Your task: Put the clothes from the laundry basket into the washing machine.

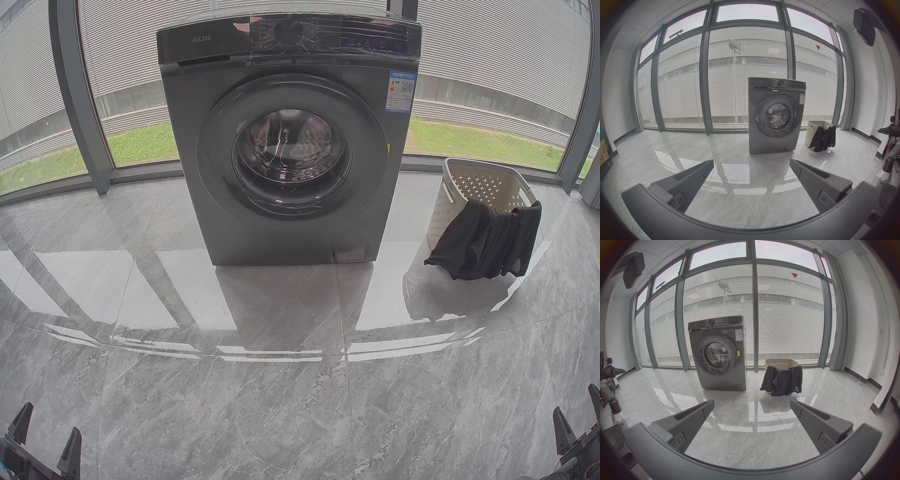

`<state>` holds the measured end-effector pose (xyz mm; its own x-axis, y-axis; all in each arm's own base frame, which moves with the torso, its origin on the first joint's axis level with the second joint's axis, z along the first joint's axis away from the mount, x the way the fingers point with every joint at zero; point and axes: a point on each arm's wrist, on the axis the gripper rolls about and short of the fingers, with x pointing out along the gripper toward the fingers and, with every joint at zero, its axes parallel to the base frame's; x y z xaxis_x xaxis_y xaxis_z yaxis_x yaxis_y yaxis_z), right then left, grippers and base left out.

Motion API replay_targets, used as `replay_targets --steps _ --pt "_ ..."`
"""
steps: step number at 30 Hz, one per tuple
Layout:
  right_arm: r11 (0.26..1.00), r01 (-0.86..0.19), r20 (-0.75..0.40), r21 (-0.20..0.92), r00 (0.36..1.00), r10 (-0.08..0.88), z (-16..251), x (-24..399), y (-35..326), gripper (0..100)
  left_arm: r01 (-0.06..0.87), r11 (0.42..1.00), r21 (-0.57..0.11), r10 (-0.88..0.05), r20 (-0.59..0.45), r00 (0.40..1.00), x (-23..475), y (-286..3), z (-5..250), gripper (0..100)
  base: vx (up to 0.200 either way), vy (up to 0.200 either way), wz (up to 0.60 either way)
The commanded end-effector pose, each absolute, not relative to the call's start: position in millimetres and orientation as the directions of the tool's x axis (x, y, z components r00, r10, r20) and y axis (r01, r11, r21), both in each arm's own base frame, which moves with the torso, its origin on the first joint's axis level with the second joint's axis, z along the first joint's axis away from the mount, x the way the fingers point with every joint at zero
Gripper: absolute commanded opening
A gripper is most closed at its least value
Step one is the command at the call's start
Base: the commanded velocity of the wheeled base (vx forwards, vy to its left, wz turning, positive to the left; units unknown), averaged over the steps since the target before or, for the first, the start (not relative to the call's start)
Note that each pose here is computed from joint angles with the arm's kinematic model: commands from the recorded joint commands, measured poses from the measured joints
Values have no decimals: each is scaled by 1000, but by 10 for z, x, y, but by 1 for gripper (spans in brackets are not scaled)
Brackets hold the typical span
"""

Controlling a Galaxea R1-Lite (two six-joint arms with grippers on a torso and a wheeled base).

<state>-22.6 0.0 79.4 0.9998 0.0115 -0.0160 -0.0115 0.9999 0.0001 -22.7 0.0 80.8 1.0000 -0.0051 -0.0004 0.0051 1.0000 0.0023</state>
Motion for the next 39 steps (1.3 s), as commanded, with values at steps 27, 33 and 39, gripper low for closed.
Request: replay_targets --steps 27,33,39 --pt "1000 -12 -28 0 1000 12 762 -218 0 100 2 1000 -8 -2 -2 1000 -227 0 755 100 178 0 0" --pt "1000 -12 -28 0 1000 12 762 -218 0 100 2 1000 -8 -2 -2 1000 -227 0 755 100 200 0 0" --pt "1000 -11 -28 2 1000 11 762 -218 0 100 0 1000 -11 0 -2 1000 -227 1 755 100 200 0 0"
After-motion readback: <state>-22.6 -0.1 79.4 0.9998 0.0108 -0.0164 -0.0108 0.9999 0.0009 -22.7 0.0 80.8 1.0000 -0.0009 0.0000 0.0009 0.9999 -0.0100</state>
